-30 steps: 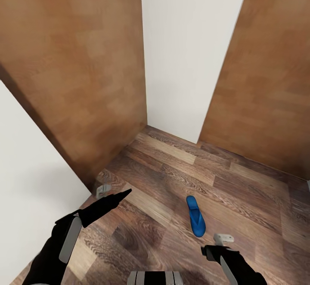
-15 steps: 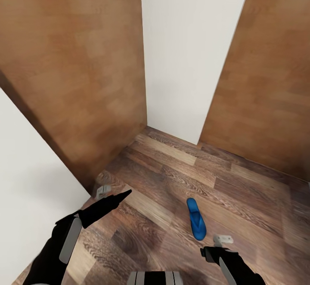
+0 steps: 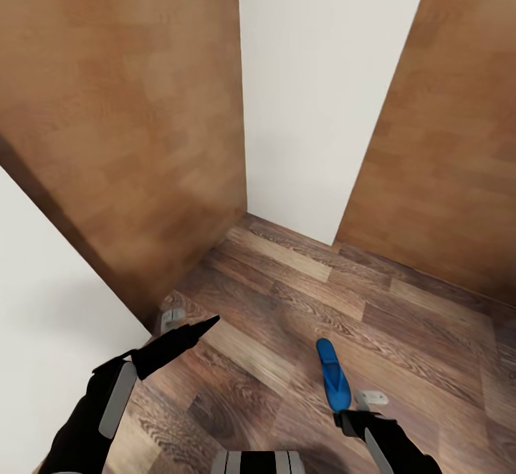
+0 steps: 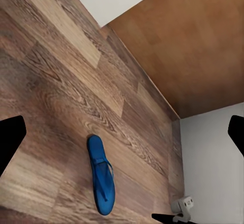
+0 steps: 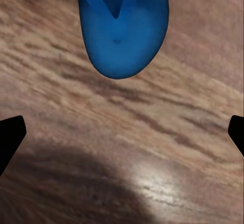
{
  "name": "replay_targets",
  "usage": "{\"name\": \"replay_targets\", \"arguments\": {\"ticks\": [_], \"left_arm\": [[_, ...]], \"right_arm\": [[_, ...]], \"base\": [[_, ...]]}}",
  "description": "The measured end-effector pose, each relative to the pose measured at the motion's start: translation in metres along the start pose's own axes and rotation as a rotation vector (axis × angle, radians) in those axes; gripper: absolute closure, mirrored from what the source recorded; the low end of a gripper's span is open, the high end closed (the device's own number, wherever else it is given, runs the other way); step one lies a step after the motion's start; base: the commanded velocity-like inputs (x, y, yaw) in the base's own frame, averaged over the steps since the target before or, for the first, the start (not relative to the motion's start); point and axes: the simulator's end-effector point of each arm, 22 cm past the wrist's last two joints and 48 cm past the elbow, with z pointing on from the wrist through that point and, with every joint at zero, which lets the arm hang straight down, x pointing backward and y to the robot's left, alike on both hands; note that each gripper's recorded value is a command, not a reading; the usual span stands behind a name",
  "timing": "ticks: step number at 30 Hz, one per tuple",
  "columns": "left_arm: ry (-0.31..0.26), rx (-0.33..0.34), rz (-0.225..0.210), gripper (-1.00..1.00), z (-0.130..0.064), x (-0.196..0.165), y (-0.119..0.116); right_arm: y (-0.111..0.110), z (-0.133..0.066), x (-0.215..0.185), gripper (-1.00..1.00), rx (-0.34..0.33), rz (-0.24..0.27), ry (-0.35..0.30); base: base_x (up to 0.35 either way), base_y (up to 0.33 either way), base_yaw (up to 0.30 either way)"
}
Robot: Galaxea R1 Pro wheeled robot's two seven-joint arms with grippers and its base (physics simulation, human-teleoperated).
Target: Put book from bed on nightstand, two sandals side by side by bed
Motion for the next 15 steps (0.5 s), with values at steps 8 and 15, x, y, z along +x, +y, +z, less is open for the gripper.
{"name": "replay_targets", "arguments": {"ticks": [8, 15], "left_arm": [[0.0, -0.001, -0.001, -1.0, -0.0001, 0.0001, 0.0005], [0.0, -0.001, -0.002, -1.0, 0.0003, 0.0004, 0.0003]], "right_arm": [[-0.0023, 0.0001, 0.0004, -1.0, 0.003, 0.0, 0.002], [-0.0003, 0.0001, 0.0004, -1.0, 0.0, 0.0, 0.002]], "base": [[0.047, 0.018, 0.0], [0.141, 0.048, 0.0]]}}
